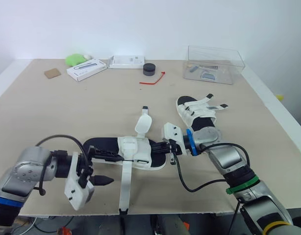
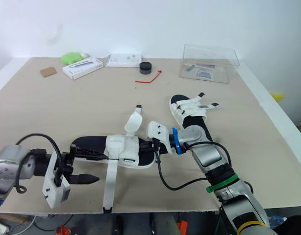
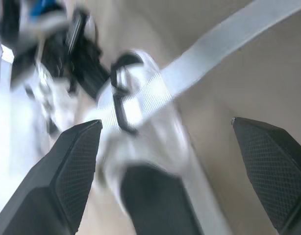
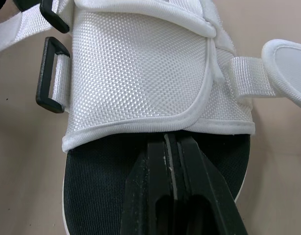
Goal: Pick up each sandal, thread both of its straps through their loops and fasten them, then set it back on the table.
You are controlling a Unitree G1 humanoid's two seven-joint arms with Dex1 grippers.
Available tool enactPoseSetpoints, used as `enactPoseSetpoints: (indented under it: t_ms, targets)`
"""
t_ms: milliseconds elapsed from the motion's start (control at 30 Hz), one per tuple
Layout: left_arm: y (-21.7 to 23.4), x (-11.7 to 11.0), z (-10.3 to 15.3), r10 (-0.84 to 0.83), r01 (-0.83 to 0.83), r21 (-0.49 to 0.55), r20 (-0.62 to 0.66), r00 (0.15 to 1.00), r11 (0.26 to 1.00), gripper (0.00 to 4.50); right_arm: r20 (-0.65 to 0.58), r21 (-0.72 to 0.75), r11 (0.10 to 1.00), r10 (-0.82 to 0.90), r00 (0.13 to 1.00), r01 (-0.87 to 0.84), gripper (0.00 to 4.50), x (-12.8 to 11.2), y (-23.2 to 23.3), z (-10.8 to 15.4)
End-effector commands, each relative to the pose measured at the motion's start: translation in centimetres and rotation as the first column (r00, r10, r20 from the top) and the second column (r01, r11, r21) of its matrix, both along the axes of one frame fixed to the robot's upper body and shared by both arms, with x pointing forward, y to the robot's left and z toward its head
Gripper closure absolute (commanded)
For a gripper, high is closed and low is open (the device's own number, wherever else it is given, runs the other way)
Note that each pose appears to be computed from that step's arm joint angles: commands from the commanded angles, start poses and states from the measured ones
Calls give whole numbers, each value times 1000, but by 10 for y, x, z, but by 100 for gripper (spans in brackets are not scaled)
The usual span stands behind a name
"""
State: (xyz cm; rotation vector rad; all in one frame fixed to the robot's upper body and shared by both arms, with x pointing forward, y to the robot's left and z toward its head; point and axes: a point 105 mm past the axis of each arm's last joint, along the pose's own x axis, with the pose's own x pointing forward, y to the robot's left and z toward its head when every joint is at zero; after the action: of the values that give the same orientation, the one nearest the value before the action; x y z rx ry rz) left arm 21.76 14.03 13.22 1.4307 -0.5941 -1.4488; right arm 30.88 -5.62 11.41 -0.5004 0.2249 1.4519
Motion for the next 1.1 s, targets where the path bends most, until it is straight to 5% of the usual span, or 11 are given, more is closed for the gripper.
enactPoseSetpoints:
  t_ms: [33,367,467,700,767,900,1100]
  targets:
    - [-19,-4,2,-95,97,-51,33,995,994,14,-3,-35,999,-12,1000,12,450,1,-4,-6]
    - [-45,-12,9,-178,177,-88,-6,984,980,14,-1,-41,999,-21,1000,21,450,0,-6,-7]
    - [-51,-14,13,-185,180,-112,-33,982,977,95,-1,-44,999,-22,1000,22,450,0,-7,-7]
    - [-48,-14,2,-141,129,-93,-142,980,987,423,-3,-50,999,-19,1000,18,450,-1,-7,-9]
    - [-47,-11,3,-87,55,-150,-216,973,987,442,-5,-49,999,-16,1000,16,450,-2,-7,-9]
    - [-42,6,13,59,-244,-283,-535,843,928,442,-4,-52,999,-16,1000,16,450,-3,-8,-9]
    - [-28,35,28,35,-606,-250,-907,419,755,442,-4,-54,998,-13,1000,13,450,-3,-8,-10]
